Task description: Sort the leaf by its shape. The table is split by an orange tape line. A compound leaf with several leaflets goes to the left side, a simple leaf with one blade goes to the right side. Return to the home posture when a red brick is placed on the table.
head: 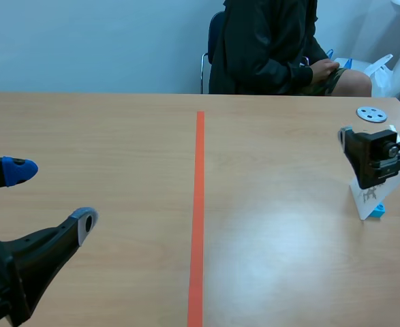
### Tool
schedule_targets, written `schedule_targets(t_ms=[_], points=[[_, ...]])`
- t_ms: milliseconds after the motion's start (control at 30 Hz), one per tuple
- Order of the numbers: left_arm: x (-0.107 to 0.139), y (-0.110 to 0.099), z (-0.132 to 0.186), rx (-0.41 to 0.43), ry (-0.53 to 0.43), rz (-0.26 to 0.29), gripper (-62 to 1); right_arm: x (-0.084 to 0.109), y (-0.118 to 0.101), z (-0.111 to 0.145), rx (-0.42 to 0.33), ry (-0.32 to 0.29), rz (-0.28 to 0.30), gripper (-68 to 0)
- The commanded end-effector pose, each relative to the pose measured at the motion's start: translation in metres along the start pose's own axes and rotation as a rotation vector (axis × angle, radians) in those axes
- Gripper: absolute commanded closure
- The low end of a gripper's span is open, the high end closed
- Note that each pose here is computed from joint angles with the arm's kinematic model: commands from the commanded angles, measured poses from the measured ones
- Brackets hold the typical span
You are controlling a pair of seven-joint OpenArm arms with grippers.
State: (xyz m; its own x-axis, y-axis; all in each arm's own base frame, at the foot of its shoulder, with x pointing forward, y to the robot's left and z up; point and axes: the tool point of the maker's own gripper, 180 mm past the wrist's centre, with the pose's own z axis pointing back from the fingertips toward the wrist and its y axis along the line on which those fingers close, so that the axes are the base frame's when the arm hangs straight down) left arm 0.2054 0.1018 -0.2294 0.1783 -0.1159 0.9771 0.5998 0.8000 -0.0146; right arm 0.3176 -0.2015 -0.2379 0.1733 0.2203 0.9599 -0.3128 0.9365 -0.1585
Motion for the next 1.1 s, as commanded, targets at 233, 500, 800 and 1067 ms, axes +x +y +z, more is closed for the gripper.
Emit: schedule_targets(t_ms=[233, 500, 800, 1067], points=[[0.01, -0.004, -0.002, -0.008, -0.041, 0.007, -62.3, 0.018, 0.047, 0.027, 0.13, 0.021, -0.009, -67.9], [0.01, -0.004, -0.002, -0.008, -0.041, 0.007, -62.3, 0.011, 0.089, 0.052, 0.246, 0.06, -0.076, -67.9], [0.01, -0.004, -0.002, -0.008, -0.041, 0.007, -62.3, 0.013, 0.098, 0.055, 0.264, 0.036, -0.125, -67.9], [0.01, -0.004, -0.002, -0.008, -0.041, 0.007, -62.3, 0.006, 0.094, 0.055, 0.262, 0.065, -0.115, -67.9]])
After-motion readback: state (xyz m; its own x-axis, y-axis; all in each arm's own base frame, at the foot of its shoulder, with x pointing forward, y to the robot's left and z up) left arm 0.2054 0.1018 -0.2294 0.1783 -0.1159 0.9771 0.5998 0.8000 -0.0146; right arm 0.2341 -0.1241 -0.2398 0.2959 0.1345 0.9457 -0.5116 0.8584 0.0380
